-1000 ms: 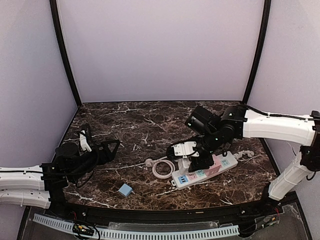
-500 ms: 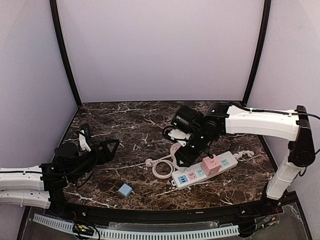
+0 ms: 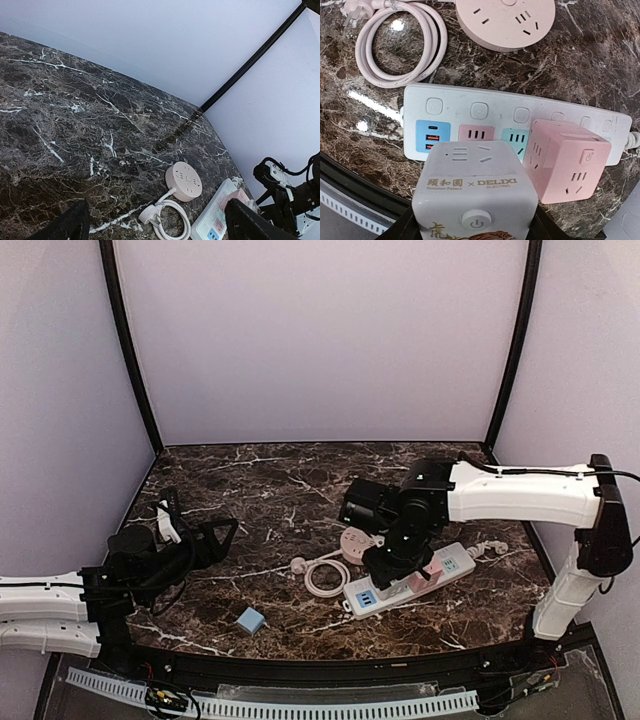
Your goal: Insert the plug
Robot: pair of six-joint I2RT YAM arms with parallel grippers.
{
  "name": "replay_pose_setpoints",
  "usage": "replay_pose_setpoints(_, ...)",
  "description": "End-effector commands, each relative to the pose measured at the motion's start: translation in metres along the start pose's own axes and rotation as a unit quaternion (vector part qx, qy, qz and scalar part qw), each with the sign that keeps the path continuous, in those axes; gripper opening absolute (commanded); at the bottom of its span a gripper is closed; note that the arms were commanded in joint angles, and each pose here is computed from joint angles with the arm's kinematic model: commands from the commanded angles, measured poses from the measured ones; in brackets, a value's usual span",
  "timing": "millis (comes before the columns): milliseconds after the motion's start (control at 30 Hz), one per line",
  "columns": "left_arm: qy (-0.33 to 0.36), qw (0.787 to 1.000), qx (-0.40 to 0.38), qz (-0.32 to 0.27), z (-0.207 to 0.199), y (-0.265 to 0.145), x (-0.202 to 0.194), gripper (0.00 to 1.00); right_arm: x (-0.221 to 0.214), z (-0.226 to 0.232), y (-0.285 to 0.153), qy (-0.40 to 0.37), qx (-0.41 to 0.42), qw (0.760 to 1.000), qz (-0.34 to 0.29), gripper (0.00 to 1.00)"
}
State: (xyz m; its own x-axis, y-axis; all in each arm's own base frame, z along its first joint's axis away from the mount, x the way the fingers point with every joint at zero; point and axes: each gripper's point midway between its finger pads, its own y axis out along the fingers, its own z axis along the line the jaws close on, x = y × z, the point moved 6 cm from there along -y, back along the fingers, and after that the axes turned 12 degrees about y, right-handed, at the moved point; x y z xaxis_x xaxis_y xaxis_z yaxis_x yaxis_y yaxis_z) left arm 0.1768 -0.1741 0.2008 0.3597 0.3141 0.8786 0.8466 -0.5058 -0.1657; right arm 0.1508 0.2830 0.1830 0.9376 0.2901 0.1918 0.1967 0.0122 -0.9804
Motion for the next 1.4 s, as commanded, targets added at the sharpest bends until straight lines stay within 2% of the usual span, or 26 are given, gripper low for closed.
replay_pose_setpoints(0,0.001,1.0,0.003,0.005,0.004,-0.001,-0.006,0.94,-0.001,-0.012,-0.012,0.053,0.003,0.998,-0.028,0.0)
replay_pose_setpoints(500,0.003,1.0,0.001,0.008,0.003,-0.001,-0.007,0.94,0.007,-0.005,0.016,0.05,0.0,0.998,-0.025,0.0)
replay_pose_setpoints(667,0.004,1.0,-0.002,0.008,0.002,-0.001,-0.007,0.98,0.007,-0.008,0.027,0.051,-0.015,0.998,-0.019,0.0)
replay_pose_setpoints(1367,0.004,1.0,-0.003,0.01,0.002,-0.001,-0.006,0.99,-0.002,-0.01,0.038,0.073,-0.013,0.997,0.001,0.0)
